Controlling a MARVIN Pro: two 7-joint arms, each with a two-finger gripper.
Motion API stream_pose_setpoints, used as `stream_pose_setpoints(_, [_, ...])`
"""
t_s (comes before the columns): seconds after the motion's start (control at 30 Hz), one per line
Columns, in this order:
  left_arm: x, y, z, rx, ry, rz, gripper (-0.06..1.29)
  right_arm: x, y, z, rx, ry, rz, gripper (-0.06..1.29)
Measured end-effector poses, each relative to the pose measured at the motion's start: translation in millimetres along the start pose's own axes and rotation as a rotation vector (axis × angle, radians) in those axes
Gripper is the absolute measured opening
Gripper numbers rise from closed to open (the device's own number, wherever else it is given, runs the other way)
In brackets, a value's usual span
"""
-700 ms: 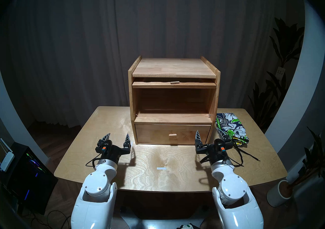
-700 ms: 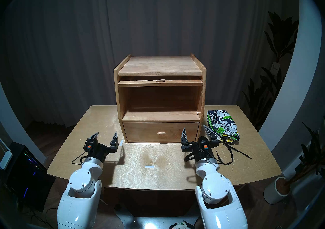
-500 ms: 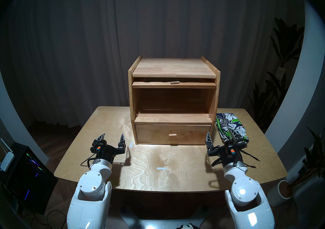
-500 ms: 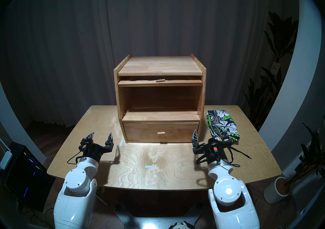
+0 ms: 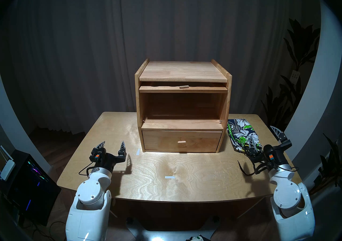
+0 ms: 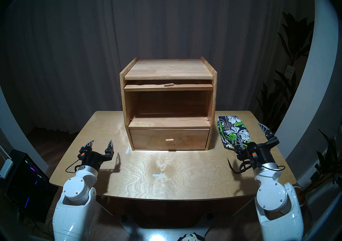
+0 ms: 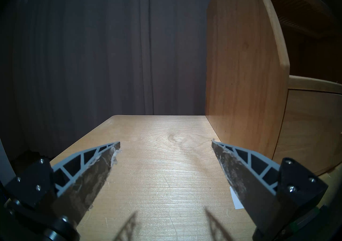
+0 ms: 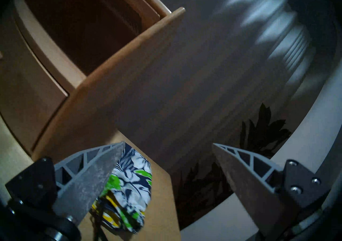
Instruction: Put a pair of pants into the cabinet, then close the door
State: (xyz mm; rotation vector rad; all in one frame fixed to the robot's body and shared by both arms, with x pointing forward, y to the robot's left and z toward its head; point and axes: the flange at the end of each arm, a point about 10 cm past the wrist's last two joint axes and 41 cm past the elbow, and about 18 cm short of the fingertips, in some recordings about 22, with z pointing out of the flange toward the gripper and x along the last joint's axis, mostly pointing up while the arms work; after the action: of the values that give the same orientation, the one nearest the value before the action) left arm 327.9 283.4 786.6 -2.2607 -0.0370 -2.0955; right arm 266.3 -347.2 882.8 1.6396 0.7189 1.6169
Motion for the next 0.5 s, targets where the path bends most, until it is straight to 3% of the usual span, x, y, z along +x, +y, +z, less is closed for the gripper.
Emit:
stream_pose_setpoints(0.3, [-0.1, -3.9, 1.8, -0.016, 0.002, -0.017, 1.26, -63.7, 21.5, -7.5, 0.178, -0.144, -0.281, 1.25])
stream_pose_setpoints(0.5, [0.5, -5.5, 3.1, -0.032, 0.006, -0.030, 1.26, -81.0, 22.6, 1.7, 0.321, -0.152, -0.428, 1.25])
